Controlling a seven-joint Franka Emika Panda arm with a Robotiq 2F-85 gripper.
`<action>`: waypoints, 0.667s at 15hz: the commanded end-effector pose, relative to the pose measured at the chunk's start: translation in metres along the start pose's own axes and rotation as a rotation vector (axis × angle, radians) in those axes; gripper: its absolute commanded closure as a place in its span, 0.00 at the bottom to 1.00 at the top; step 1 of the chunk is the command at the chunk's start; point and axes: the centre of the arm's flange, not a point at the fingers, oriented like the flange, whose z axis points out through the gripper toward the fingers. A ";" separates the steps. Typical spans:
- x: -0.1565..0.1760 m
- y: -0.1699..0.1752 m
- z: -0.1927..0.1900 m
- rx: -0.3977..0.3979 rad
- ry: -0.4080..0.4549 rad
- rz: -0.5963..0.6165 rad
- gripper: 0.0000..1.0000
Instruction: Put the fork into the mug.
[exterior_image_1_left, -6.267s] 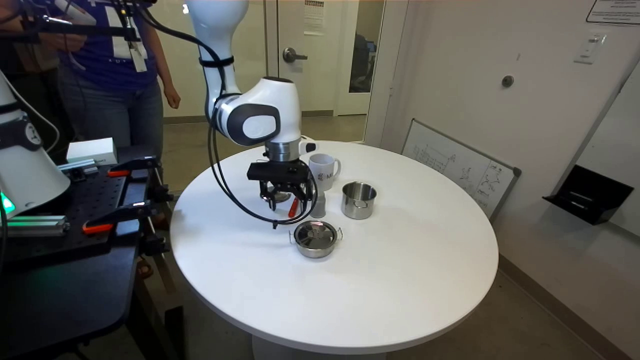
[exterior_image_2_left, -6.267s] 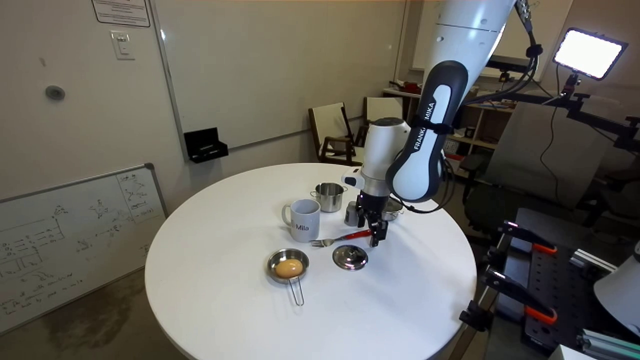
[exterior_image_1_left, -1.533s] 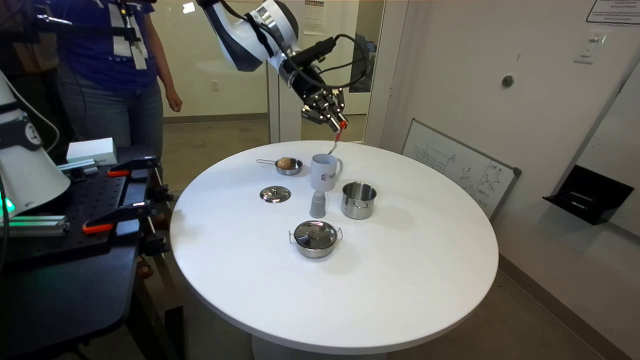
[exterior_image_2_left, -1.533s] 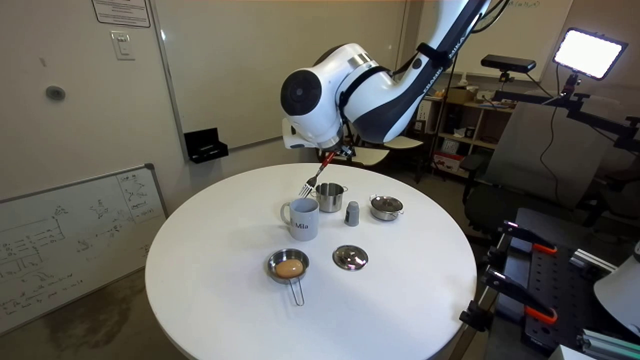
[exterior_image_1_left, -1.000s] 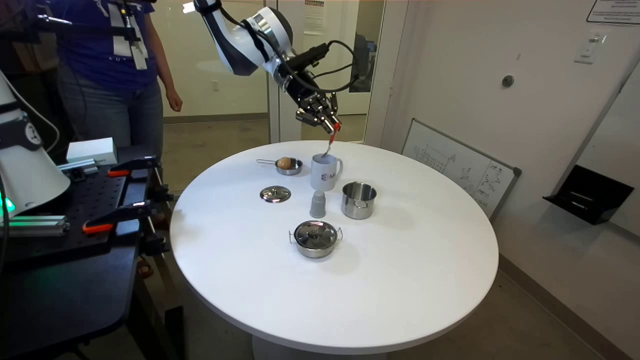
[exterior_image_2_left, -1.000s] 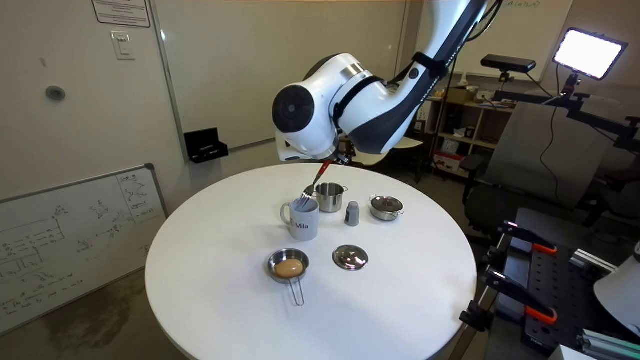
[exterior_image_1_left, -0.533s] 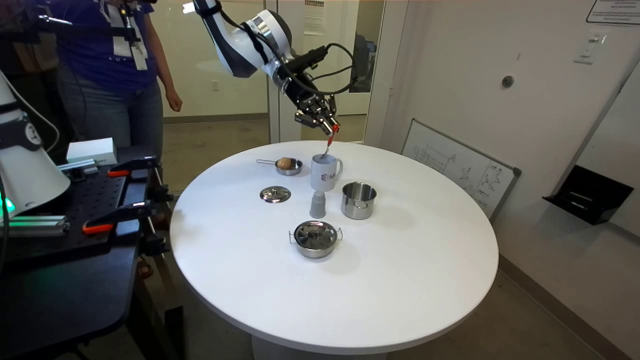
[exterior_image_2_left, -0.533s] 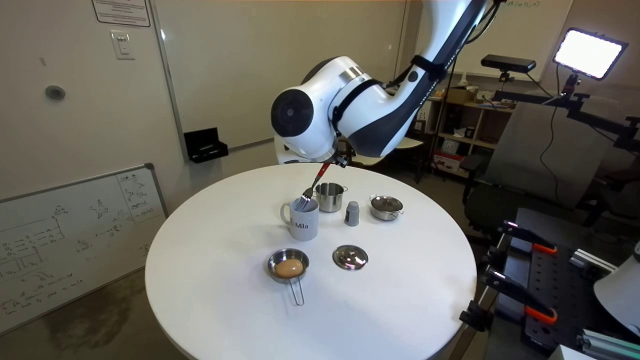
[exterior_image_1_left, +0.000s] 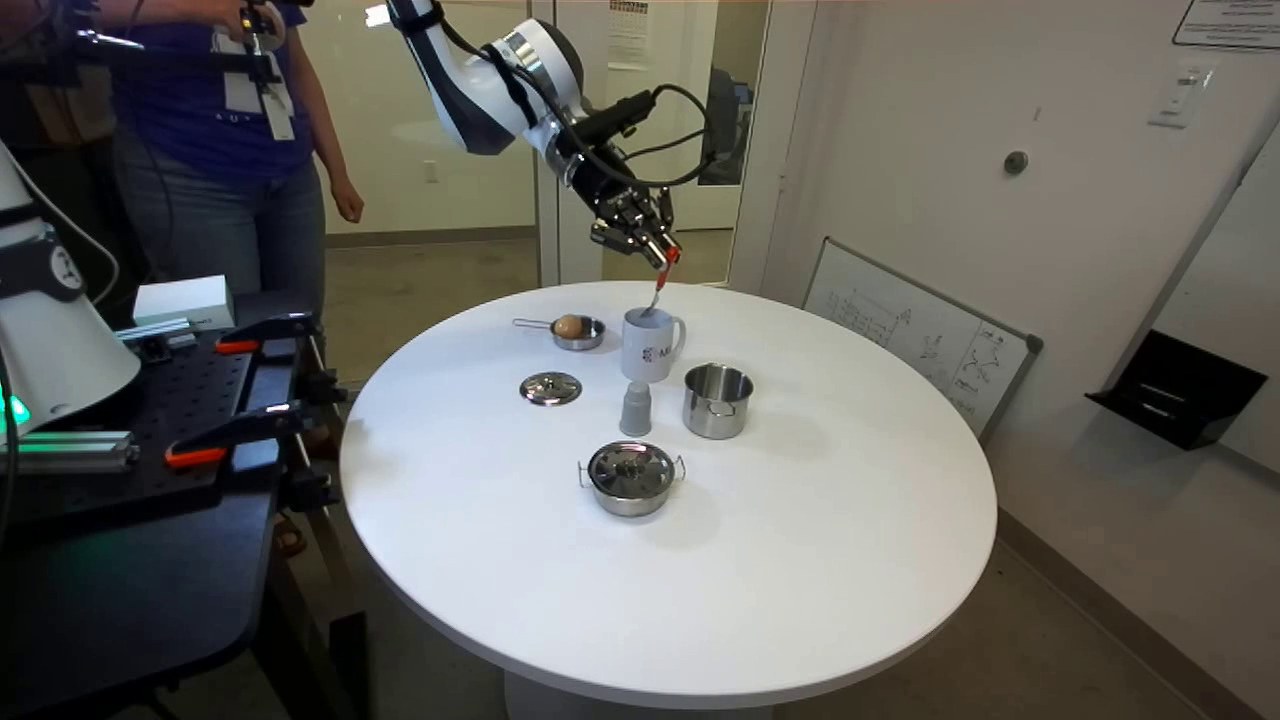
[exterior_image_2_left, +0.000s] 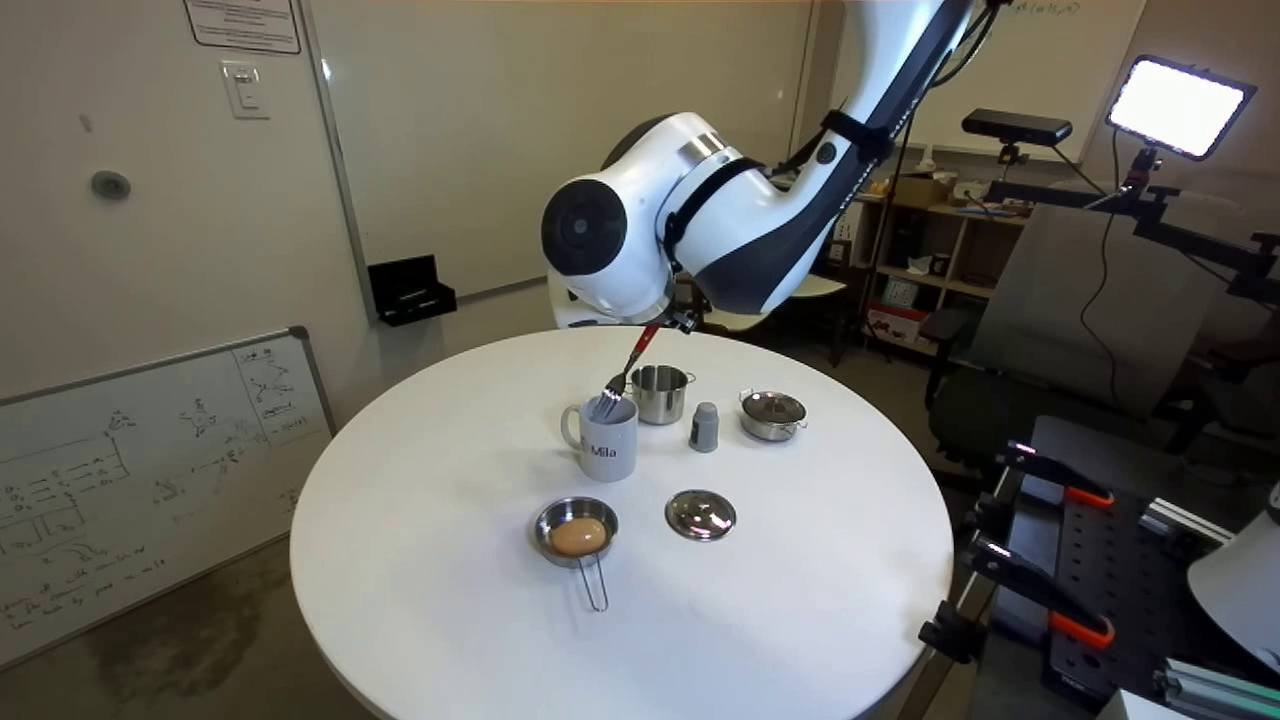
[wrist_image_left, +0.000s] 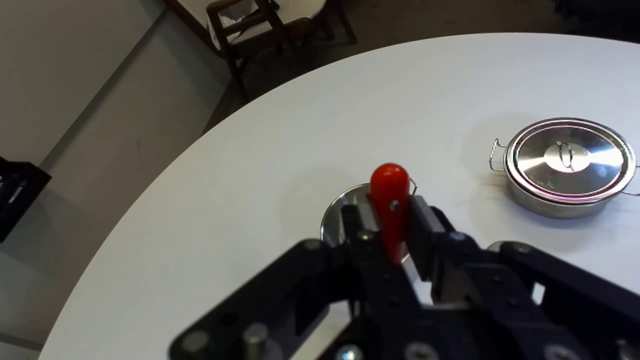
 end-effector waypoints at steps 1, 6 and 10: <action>0.004 0.006 0.000 0.000 -0.031 -0.013 0.95; 0.004 0.005 -0.001 0.005 -0.037 -0.012 0.34; 0.004 0.005 -0.001 0.003 -0.042 -0.011 0.04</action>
